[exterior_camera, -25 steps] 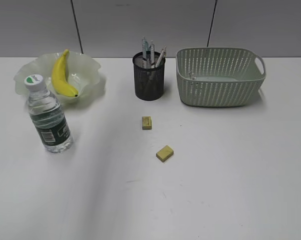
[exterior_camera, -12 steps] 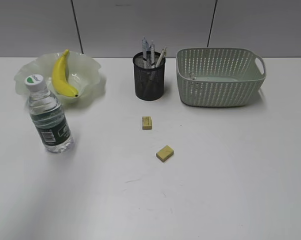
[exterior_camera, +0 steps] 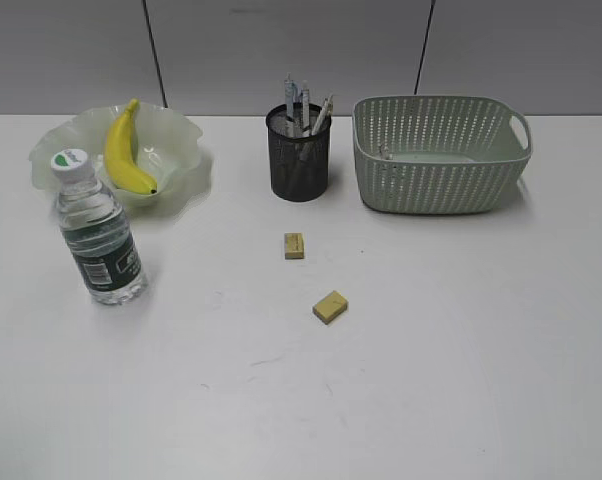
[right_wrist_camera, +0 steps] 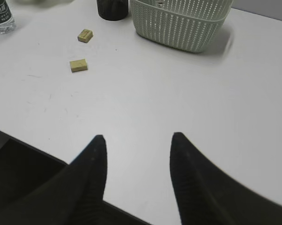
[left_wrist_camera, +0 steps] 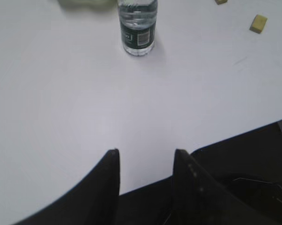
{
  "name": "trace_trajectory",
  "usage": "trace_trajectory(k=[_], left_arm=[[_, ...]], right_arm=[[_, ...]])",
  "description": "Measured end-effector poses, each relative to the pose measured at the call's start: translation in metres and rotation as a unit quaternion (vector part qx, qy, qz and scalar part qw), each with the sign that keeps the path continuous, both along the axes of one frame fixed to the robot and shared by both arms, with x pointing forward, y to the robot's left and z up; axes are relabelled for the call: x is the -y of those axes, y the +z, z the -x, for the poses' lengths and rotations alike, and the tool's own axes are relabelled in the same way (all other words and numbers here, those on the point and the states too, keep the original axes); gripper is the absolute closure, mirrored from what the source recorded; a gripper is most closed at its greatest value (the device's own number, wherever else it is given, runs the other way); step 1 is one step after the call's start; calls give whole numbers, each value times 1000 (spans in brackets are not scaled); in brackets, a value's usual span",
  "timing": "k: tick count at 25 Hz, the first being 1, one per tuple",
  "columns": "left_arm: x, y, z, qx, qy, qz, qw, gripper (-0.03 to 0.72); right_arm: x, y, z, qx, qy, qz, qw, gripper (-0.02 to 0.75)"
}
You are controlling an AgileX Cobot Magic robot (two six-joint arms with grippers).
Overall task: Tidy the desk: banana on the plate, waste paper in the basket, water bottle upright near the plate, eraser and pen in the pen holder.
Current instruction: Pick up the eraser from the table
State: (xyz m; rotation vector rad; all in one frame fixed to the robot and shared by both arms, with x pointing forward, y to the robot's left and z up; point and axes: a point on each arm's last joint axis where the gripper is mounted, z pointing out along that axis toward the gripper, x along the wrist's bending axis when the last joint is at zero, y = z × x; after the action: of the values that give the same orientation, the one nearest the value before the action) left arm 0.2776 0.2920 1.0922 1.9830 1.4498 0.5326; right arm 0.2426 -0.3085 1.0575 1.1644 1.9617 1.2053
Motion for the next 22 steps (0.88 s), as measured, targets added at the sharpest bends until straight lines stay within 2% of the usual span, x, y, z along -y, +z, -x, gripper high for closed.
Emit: trace_trajectory(k=[3, 6, 9, 17, 22], left_arm=[[-11, -24, 18, 24, -1, 17, 1000, 412], [-21, -26, 35, 96, -5, 62, 993, 416], [-28, -26, 47, 144, -7, 91, 985, 421], [-29, -26, 47, 154, -6, 92, 984, 422], [-29, -26, 47, 155, -6, 93, 983, 426]], right_arm=[[0, 0, 0, 0, 0, 0, 1000, 377], [0, 0, 0, 0, 0, 0, 1000, 377], [0, 0, 0, 0, 0, 0, 1000, 377], [-16, 25, -21, 46, 12, -24, 999, 376], [-49, 37, -64, 37, 28, -6, 999, 377]])
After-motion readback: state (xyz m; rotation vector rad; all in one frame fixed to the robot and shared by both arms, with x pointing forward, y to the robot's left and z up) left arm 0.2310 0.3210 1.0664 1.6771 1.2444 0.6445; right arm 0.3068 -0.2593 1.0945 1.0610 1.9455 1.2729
